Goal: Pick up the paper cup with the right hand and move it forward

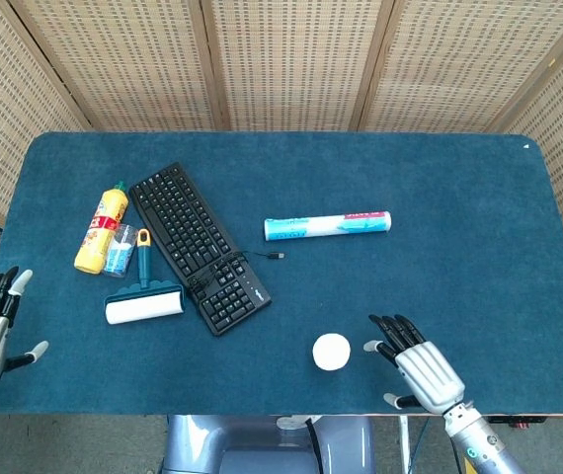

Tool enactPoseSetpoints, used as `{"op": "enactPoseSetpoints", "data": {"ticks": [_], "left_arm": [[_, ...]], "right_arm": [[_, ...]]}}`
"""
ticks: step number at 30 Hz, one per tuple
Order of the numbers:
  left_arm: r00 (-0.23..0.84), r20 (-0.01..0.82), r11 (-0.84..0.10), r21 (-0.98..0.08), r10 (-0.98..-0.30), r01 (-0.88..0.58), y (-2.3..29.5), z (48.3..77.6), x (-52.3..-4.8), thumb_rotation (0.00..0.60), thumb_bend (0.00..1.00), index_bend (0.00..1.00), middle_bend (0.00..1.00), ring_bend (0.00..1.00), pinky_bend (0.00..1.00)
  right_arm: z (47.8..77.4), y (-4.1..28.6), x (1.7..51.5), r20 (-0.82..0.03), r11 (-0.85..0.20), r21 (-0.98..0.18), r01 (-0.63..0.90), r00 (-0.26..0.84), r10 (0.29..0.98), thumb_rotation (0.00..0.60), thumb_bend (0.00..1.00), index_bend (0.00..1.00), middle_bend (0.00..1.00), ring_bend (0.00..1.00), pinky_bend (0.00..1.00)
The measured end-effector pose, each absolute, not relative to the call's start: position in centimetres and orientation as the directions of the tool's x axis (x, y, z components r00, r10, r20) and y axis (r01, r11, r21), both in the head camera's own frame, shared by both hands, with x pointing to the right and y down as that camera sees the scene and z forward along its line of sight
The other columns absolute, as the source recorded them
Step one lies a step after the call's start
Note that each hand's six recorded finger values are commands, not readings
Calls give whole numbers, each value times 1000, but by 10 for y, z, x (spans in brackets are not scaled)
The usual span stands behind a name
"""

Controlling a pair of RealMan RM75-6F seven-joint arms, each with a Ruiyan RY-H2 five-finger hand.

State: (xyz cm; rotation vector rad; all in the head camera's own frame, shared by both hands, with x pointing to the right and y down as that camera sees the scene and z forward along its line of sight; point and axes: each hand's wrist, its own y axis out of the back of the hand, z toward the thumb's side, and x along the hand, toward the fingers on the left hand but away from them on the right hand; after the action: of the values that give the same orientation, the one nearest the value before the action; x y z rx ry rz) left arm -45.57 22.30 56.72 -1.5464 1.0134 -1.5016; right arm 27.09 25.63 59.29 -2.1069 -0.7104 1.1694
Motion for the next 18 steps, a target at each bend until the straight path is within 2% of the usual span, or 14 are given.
{"op": "enactPoseSetpoints", "data": {"ticks": [10,18], "left_arm": [[4,416,-416,-909,-909,-38,223,569,-454,600,170,0,0,0,0],[-1,412,-412,-910,-911,-42,222,568,-456,600,171,0,0,0,0]], "right_arm": [[599,244,243,-560,-681,-720,135,466,685,600,198,293,0,0,0],[603,235,224,-565,-683,-716,142,456,687,600,198,225,0,0,0]]}}
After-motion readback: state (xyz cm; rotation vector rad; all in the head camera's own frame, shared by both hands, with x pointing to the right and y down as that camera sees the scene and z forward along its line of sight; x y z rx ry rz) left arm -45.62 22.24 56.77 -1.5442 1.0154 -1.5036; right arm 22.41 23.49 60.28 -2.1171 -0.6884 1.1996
